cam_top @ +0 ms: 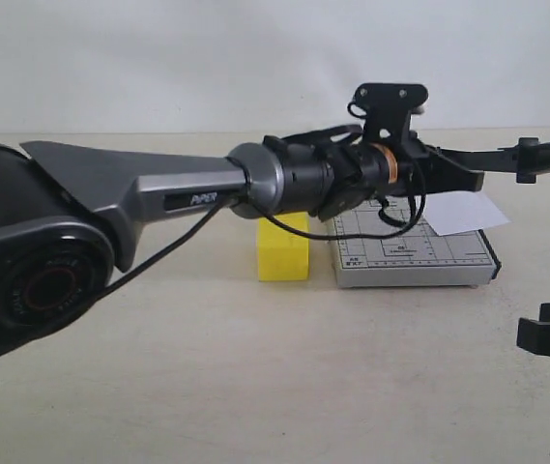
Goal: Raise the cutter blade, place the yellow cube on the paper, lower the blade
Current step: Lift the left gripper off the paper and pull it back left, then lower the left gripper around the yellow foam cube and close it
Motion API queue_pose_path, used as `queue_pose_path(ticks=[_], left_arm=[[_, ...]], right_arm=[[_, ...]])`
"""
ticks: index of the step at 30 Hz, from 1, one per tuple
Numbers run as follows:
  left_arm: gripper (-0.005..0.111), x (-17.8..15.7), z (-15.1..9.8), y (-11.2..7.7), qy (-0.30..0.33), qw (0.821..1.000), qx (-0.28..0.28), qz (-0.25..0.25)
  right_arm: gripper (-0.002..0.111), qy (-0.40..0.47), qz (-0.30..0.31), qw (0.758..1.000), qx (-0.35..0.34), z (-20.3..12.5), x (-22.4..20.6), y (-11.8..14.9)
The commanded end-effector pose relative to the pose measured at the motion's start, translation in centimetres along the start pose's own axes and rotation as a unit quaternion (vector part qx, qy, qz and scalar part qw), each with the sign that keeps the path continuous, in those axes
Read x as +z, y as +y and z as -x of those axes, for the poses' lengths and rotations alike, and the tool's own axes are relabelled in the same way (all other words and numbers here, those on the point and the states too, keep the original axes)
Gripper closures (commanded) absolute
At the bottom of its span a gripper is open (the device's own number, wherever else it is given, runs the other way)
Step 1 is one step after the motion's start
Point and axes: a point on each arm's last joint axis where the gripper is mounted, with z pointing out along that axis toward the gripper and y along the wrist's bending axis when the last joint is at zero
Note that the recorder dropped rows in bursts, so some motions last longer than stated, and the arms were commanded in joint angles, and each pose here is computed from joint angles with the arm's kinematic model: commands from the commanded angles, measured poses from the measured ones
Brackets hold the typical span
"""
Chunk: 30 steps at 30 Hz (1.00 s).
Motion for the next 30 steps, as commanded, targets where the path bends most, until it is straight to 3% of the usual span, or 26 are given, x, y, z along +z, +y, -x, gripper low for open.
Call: queue_pose_path(ticks=[1, 7, 13, 15, 17, 19, 21, 24, 30], left_arm=[[0.102, -2.3, 3.2, -0.6, 0.007, 1.000, 0.016, 0.019], [0.102, -5.7, 2.8, -0.7, 0.028, 0.999, 0.005, 0.016], [0.102, -11.6, -0.5, -0.3, 0.023, 0.996, -0.087, -0.001], [0.102, -14.3, -1.1, 0.6, -0.023, 0.992, -0.118, 0.025], [0.102, -17.2, -2.6, 2.4, -0.058, 0.977, -0.173, 0.107], [0.102, -20.0, -3.4, 3.9, -0.088, 0.962, -0.183, 0.182], [0.102, -22.5, -3.9, 4.8, -0.104, 0.957, -0.147, 0.227], [0.102, -24.5, -4.0, 5.2, -0.109, 0.960, -0.068, 0.250], [0.102, -26.2, -3.7, 6.2, -0.094, 0.943, 0.022, 0.320]], right_arm=[[0.108, -0.001, 0.000, 1.000, 0.002, 0.0, 0.0, 0.0], [0.108, -0.001, 0.000, 1.000, 0.005, 0.0, 0.0, 0.0], [0.108, -0.001, 0.000, 1.000, 0.012, 0.0, 0.0, 0.0], [0.108, -0.001, 0.000, 1.000, 0.013, 0.0, 0.0, 0.0], [0.108, -0.003, 0.001, 1.000, 0.014, 0.1, 0.0, 0.0], [0.108, -0.003, 0.001, 1.000, 0.015, 0.1, 0.0, 0.0], [0.108, -0.003, 0.001, 1.000, 0.015, 0.1, 0.0, 0.0], [0.108, -0.003, 0.001, 1.000, 0.015, 0.1, 0.0, 0.0], [0.108, -0.003, 0.001, 1.000, 0.014, 0.1, 0.0, 0.0]])
